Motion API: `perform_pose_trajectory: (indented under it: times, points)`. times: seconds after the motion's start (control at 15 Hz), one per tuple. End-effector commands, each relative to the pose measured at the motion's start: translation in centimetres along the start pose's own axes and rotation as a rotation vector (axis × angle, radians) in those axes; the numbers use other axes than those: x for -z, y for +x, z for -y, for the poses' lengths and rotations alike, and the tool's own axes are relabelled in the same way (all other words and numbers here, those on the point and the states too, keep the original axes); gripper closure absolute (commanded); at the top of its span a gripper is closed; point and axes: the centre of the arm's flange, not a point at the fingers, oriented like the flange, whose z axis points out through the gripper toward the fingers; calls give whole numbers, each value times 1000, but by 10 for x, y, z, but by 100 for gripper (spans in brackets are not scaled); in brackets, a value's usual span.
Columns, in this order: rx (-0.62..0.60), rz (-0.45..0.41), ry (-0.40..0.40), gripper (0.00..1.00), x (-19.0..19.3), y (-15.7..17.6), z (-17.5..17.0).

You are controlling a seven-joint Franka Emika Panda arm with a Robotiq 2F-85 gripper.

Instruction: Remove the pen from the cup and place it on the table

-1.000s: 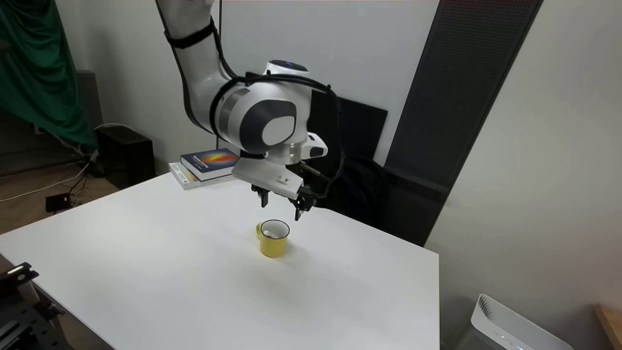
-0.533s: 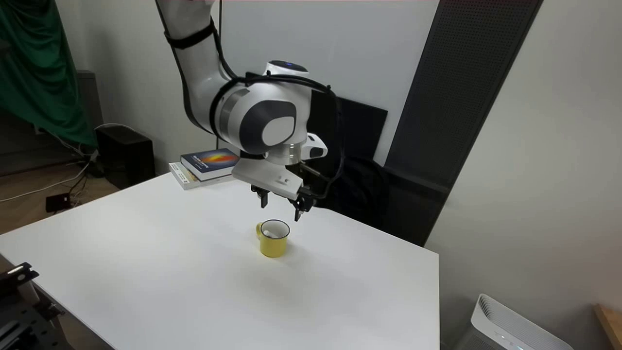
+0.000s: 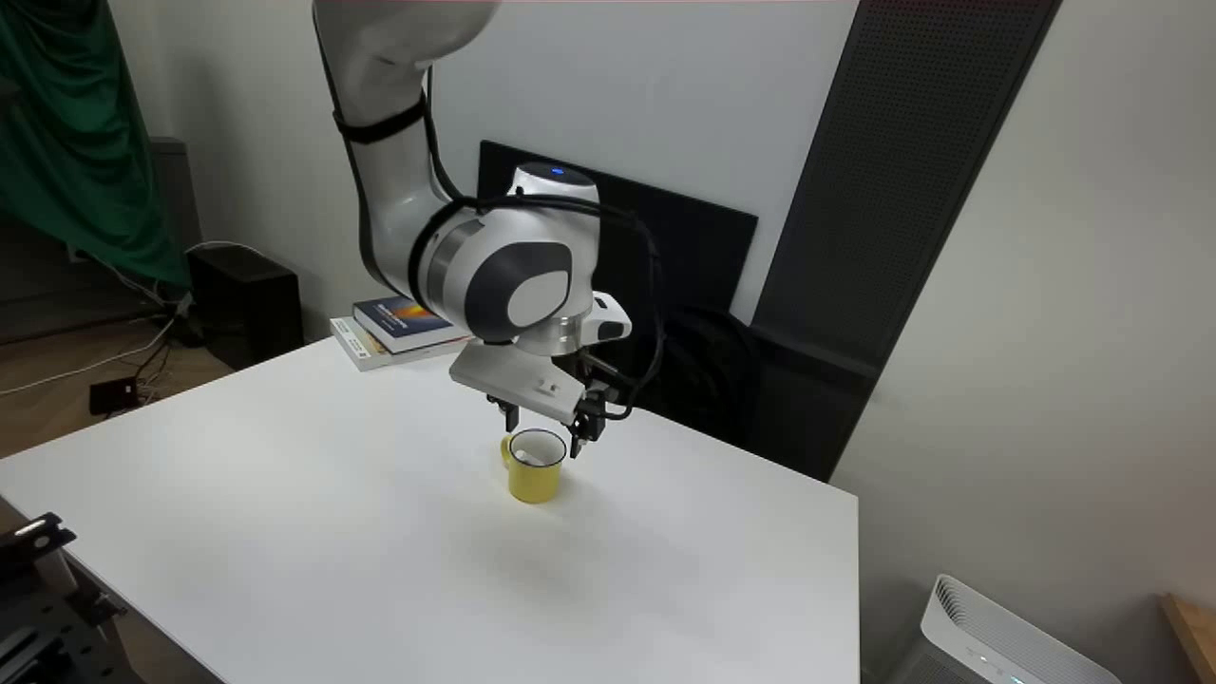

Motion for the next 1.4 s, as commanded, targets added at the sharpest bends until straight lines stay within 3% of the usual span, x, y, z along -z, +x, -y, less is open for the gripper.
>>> perform_pose_trajectory:
  times: [0.0, 0.93, 1.33]
  points:
    - [-22, -50, -13, 0, -20, 15, -2]
    - [48, -216, -33, 0, -73, 35, 39]
    - [53, -241, -50, 0, -97, 31, 43]
